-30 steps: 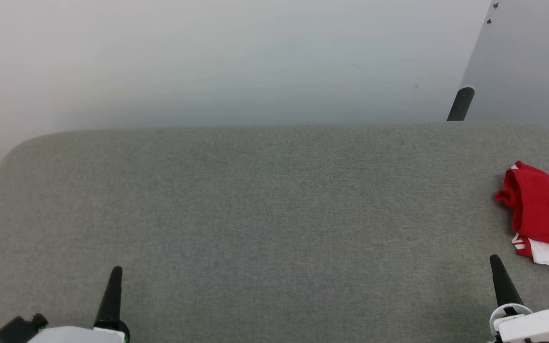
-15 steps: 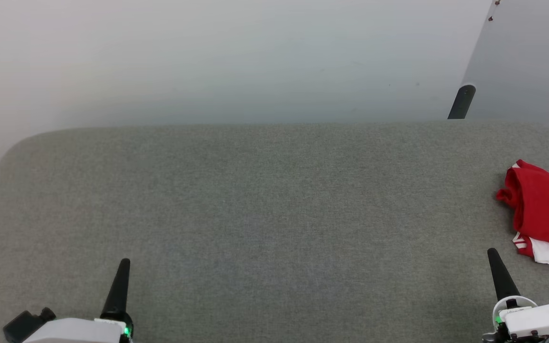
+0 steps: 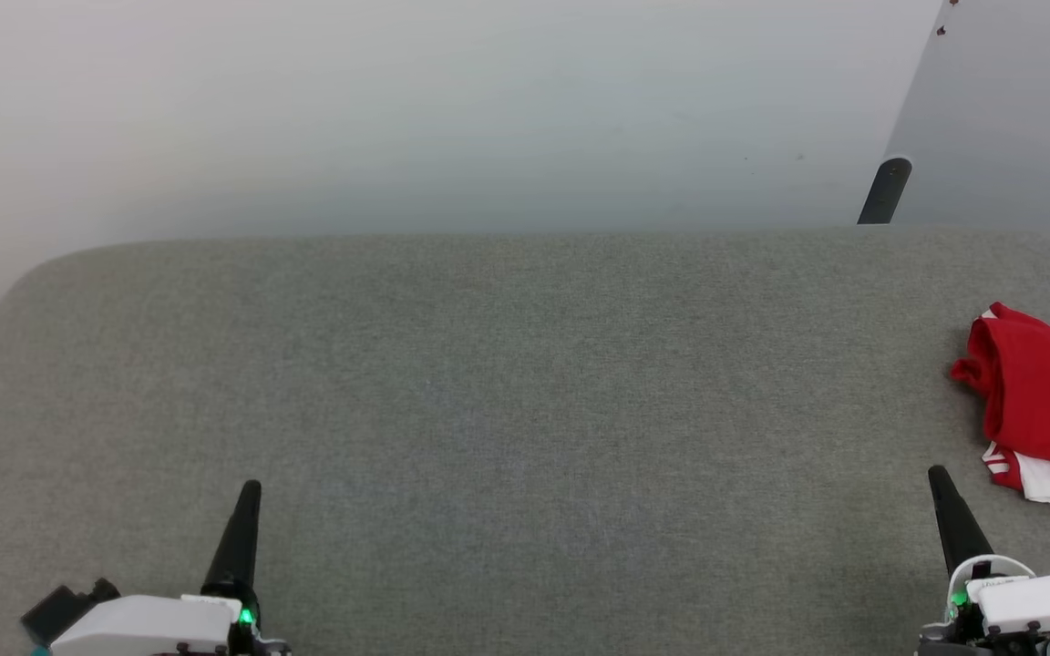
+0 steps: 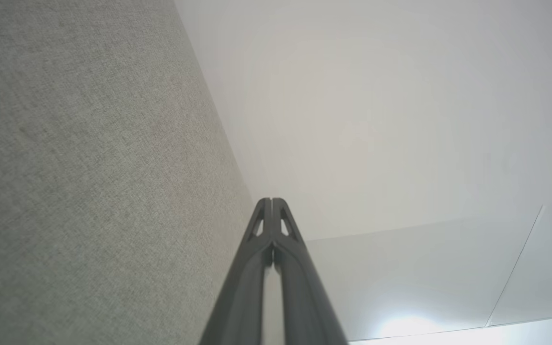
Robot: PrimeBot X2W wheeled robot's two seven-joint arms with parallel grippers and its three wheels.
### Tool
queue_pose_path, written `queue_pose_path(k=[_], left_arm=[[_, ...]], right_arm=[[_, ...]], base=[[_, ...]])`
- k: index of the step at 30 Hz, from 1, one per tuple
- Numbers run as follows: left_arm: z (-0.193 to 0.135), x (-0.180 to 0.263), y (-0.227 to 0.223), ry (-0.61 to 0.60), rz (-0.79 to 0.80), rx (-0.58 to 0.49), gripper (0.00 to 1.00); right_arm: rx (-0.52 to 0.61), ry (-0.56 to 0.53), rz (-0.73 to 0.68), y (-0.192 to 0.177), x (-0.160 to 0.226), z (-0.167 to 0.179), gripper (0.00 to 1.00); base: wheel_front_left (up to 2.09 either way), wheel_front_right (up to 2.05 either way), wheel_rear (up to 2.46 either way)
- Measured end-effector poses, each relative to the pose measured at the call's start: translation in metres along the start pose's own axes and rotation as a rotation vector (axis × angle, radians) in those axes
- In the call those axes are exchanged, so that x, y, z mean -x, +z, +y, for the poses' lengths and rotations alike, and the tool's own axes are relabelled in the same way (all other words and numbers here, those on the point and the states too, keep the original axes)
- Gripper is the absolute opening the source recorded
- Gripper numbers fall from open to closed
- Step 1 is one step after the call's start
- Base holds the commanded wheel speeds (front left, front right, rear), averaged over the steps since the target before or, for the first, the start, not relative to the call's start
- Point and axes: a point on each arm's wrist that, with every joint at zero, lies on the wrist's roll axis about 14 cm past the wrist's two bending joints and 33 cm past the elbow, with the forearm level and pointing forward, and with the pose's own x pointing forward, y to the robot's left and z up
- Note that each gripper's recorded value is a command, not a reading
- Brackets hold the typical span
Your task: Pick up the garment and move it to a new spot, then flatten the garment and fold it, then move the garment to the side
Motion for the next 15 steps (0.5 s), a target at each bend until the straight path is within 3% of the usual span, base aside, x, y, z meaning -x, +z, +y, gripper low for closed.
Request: queue_pose_path(k=[15], left_arm=[[-0.0041,-0.0064,-0.0069,-0.011,0.016,0.106,0.0]], right_arm=[[-0.13,0.018,0.007,-0.0011,-0.0052,0.0054,0.0]], base=[[0.0,0.0,0.0]])
